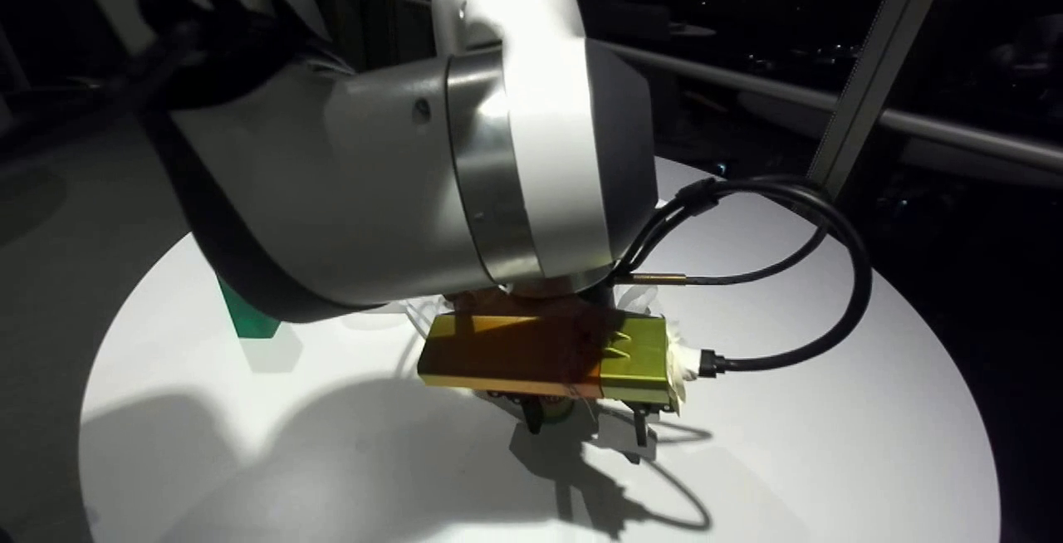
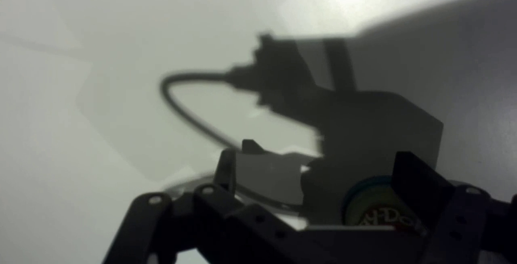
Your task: Put the objects inside the plastic
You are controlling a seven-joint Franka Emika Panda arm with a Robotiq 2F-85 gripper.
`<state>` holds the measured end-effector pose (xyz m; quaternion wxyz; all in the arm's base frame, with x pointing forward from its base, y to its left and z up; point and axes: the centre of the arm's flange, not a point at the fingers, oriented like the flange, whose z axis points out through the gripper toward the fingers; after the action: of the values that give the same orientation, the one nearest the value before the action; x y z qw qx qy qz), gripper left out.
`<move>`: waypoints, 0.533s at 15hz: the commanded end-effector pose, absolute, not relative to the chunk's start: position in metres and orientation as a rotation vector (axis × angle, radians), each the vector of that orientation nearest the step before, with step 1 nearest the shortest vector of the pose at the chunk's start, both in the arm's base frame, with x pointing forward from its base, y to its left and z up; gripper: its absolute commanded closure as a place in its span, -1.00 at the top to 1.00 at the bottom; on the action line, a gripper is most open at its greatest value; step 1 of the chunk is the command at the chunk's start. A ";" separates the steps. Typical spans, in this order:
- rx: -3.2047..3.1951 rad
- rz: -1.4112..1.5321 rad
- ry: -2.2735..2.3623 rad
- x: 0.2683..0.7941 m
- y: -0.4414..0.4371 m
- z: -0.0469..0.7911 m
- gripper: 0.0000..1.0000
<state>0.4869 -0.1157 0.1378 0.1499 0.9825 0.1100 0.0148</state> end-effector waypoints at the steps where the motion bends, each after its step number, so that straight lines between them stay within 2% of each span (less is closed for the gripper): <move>1: 2.866 0.100 0.276 0.509 -0.113 0.138 1.00; 8: 2.903 0.195 0.255 0.527 -0.097 0.152 1.00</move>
<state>0.5144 -0.0995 0.1482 0.1168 0.9887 0.0813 0.0475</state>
